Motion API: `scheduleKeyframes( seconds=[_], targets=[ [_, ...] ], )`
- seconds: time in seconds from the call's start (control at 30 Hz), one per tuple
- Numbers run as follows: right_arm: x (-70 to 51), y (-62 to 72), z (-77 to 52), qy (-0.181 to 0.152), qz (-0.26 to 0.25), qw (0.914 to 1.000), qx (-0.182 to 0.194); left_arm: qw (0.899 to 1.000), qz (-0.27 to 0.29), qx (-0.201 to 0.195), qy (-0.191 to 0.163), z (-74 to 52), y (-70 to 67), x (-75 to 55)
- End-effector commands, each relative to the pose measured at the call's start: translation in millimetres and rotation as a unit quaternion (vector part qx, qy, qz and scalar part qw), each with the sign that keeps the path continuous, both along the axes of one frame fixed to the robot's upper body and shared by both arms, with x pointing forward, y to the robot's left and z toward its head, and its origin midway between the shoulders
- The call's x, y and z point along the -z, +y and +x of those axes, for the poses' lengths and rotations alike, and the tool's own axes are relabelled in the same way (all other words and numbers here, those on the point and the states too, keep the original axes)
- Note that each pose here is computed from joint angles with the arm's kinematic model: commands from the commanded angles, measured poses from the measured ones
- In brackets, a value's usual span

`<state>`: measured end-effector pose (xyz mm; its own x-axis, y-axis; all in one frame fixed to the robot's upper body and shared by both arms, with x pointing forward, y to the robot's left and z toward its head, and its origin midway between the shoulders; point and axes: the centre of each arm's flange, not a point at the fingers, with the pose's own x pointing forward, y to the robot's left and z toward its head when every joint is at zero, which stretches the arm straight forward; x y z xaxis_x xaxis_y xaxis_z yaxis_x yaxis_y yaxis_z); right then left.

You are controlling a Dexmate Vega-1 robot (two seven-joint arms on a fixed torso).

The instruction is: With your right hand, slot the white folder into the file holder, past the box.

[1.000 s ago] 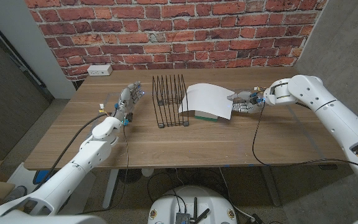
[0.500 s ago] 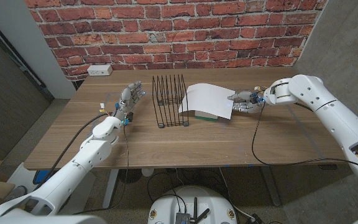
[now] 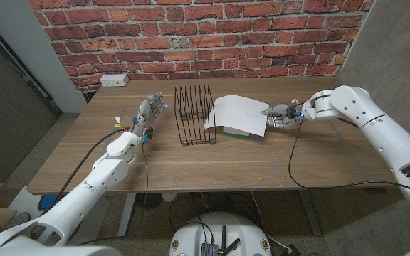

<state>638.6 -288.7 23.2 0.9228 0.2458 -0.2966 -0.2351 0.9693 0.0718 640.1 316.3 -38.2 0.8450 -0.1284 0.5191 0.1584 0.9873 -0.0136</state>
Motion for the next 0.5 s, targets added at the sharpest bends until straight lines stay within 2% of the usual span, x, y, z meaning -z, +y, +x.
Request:
scheduleKeyframes(
  seconds=[0.03, 0.5],
  targets=[
    [-0.3, -0.4, 0.7, 0.000, -0.002, 1.0000, 0.000, 1.000, -0.001, 0.000, 0.002, 1.3, 0.1, 0.0],
    [-6.4, -0.8, -2.9, -0.012, 0.002, 0.9999, 0.001, 1.000, -0.002, 0.002, 0.003, 1.4, 0.2, 0.0]
  ],
)
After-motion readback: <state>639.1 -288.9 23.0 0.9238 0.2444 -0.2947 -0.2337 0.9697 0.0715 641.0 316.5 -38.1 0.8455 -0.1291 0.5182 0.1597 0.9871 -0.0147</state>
